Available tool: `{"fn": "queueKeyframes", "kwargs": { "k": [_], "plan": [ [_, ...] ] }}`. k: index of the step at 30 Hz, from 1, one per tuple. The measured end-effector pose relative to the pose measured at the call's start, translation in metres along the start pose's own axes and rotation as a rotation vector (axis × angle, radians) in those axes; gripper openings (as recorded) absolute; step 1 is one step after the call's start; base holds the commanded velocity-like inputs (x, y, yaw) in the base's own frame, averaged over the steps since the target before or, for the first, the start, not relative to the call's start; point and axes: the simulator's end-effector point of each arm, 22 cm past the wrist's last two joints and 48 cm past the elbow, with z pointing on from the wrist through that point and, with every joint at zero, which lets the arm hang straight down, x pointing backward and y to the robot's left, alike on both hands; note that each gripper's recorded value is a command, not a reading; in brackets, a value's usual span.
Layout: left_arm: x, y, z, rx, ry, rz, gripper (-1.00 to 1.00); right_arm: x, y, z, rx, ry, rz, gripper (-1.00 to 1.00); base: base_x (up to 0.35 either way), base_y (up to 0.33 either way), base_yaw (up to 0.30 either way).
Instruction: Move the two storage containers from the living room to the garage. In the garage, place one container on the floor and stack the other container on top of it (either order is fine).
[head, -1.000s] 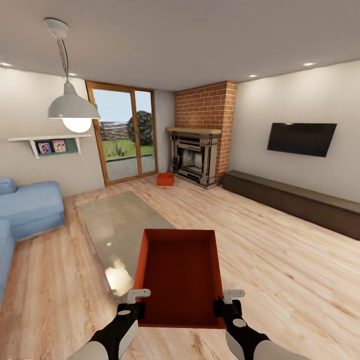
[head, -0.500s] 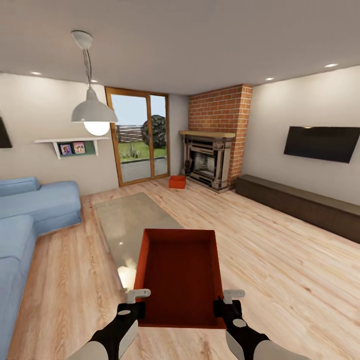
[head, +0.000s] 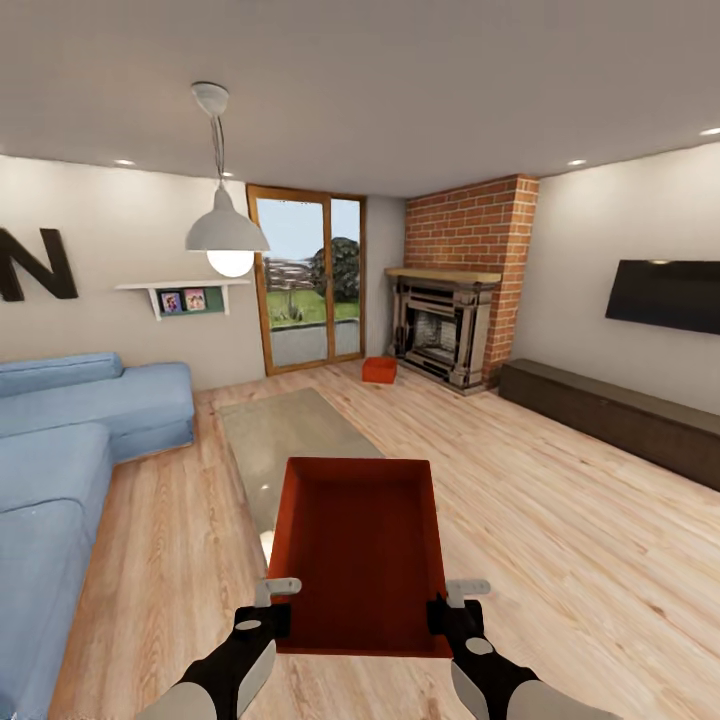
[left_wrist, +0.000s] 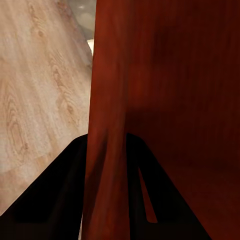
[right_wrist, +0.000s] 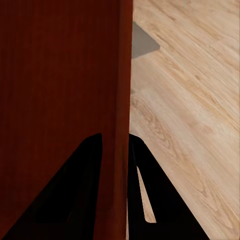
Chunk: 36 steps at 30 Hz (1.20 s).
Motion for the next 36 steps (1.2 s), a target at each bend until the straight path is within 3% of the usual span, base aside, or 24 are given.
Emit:
{"fn": "queueKeyframes", "kwargs": {
  "k": [36],
  "plan": [
    [-0.0002, -0.0004, -0.0002, 0.001, 0.0, -0.001, -1.0, -0.0004, -0.0004, 0.0001, -0.002, -0.001, -0.001, -1.0, 0.0, 0.0, 0.27]
  ]
}}
